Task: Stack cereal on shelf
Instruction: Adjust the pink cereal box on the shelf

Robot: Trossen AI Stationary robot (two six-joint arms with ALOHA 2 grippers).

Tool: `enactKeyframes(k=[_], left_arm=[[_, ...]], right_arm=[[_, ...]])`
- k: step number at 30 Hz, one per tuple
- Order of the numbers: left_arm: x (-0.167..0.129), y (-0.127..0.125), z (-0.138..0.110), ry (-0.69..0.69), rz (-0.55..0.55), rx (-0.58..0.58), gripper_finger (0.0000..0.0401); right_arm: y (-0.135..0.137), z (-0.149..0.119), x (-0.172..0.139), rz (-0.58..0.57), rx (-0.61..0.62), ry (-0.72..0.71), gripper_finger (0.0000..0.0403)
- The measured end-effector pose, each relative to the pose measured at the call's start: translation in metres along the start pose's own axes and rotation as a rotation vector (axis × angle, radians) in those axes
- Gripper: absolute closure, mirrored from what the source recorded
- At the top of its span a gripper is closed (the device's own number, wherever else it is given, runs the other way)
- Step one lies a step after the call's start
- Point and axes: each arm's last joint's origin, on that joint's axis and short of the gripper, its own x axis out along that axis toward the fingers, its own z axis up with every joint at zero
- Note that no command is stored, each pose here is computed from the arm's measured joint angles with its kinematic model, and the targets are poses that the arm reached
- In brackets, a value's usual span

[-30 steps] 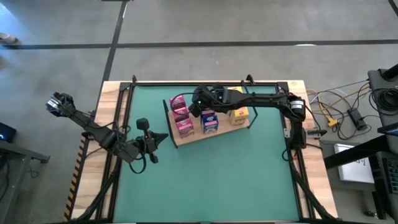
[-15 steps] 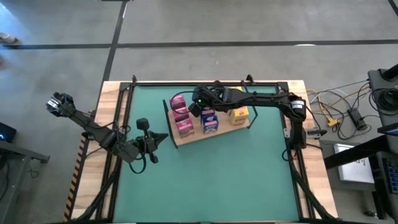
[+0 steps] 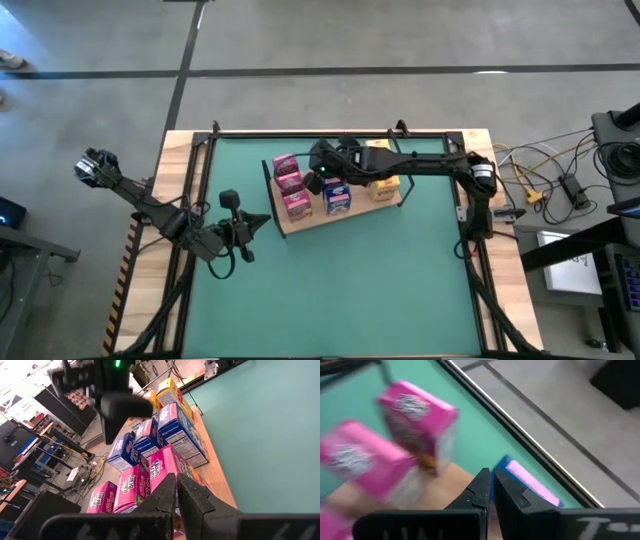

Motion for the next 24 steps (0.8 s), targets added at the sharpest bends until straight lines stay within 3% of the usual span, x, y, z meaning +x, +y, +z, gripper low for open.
enactKeyframes(k=[9, 16, 24], left_arm=[[0.000, 0.000, 0.001, -0.004, 0.001, -0.027, 0.0401], [0.000, 0.001, 0.005, -0.033, 0.006, -0.080, 0.0401], [-0.001, 0.005, 0.016, -0.071, 0.012, -0.142, 0.0401]], right_arm=[[0.035, -0.020, -0.048, 0.113, -0.175, -0.045, 0.0390], [0.050, -0.058, -0.069, 0.177, -0.222, -0.044, 0.0390], [0.062, -0.107, -0.097, 0.320, -0.232, -0.183, 0.0390]])
